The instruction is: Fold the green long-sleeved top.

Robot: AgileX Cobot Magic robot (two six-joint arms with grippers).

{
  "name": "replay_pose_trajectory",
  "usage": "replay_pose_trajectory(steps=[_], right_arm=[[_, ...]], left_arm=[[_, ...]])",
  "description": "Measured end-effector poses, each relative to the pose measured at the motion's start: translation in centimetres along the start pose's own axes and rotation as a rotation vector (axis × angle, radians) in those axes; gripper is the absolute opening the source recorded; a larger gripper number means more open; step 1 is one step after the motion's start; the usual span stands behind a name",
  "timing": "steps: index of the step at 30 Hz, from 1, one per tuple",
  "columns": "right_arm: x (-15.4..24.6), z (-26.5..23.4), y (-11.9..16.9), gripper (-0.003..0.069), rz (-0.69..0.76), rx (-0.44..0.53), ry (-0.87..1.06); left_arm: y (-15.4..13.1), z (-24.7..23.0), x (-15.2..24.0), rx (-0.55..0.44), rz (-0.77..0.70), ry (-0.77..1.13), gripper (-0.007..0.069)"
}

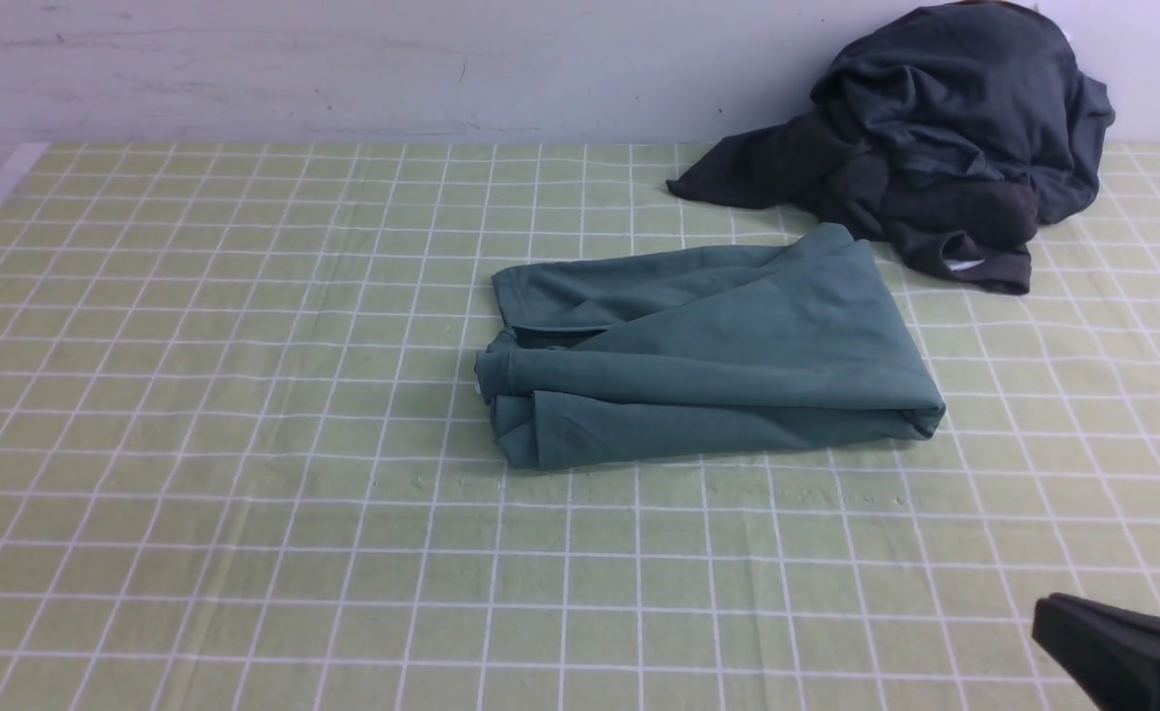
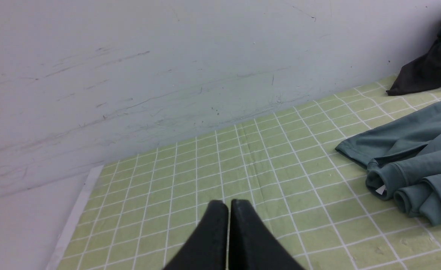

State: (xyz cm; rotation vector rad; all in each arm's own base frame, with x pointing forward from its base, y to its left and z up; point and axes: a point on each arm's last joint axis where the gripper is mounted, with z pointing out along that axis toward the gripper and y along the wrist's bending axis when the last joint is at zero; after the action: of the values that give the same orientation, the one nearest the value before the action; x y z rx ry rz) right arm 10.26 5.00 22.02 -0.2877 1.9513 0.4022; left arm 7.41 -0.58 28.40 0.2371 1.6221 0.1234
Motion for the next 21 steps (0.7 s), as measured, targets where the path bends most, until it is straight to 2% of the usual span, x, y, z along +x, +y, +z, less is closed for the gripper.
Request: replay_pose_trajectory(steps=[7,15,21], right_arm=[[1.7,-2.1,-1.2,-0.0014,0.035,0.085,-0.110],[3.4,-4.9,-2.3,-0.0014,0.067,0.232,-0.359],[3.9,-5.0,-2.5,-0.0014,0.080,0.281,-0.360]], left_arm=[[0.0,0.0,0.0,0.000,0.000,0.000,-0.0004],[0.0,0.0,0.0,0.000,0.000,0.001,-0.0004],[0.0,0.0,0.0,0.000,0.000,0.001,-0.0004]])
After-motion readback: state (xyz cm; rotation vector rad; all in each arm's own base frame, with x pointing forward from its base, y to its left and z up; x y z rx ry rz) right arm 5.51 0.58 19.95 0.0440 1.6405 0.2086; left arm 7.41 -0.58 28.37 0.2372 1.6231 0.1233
